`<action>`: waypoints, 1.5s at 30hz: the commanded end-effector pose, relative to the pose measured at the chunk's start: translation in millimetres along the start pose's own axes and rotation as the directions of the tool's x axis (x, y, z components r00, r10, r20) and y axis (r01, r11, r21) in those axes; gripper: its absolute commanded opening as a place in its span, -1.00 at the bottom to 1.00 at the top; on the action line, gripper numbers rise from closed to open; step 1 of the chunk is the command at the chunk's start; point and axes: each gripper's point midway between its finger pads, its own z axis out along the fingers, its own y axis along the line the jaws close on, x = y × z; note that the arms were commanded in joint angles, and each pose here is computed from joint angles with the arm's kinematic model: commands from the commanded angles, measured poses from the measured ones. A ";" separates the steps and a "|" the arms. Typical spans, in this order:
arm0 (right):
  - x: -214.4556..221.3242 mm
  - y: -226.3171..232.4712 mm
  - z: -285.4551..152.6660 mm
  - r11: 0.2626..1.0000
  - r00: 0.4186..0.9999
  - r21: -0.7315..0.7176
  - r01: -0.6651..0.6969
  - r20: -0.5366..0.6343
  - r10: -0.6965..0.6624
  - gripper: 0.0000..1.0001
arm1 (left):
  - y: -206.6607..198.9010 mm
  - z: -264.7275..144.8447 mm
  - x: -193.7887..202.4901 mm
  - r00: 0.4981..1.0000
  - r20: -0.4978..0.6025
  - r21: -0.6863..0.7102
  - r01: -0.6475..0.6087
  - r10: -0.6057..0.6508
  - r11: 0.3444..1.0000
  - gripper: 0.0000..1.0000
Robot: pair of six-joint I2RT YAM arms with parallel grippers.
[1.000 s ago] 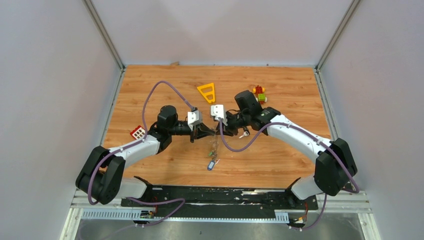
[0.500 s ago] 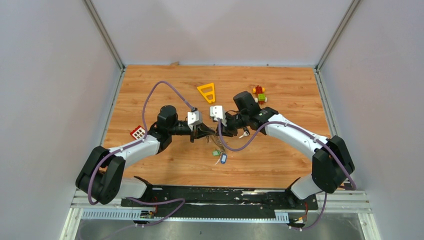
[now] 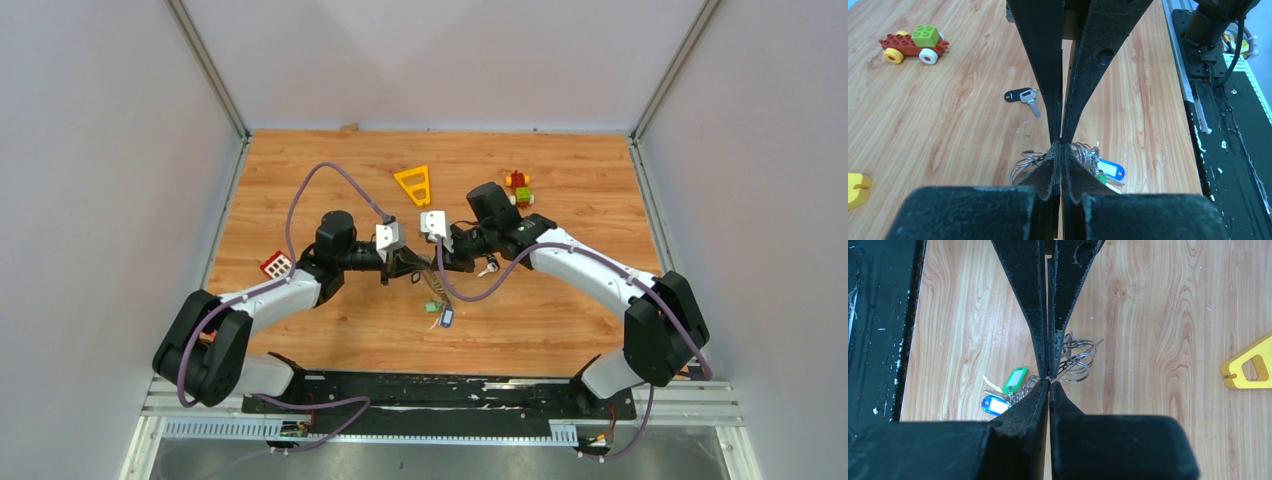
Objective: Put the keys on the keyring
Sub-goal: Adjust the keyring.
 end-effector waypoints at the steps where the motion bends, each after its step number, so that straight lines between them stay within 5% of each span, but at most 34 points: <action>1: -17.1 3.1 -4.8 1.000 0.998 -0.005 0.024 0.051 -0.024 -1.00 | 2.7 2.9 -4.7 0.999 0.015 0.001 -0.052 0.052 0.999 -1.00; 11: -31.6 -9.8 -21.6 0.996 0.997 0.086 0.030 0.066 -0.036 -1.00 | 4.9 3.2 -17.5 0.999 0.034 0.012 -0.030 0.029 0.999 -1.00; 17: -50.2 -17.2 -40.1 0.994 0.994 0.111 -0.019 0.109 0.007 -1.00 | 12.3 -5.1 -43.2 0.999 0.036 0.040 -0.042 0.040 0.998 -0.50; 25: -60.3 -19.5 -48.3 0.990 0.984 0.107 -0.095 0.162 0.077 -1.00 | -3.3 -19.2 -40.3 0.983 -0.030 0.089 -0.176 0.179 0.980 -0.13; 45: -72.9 4.1 -49.5 0.993 0.958 -0.058 -0.106 0.262 0.117 -1.00 | -0.7 -12.2 -41.9 0.956 0.023 0.103 -0.294 0.294 0.950 -0.33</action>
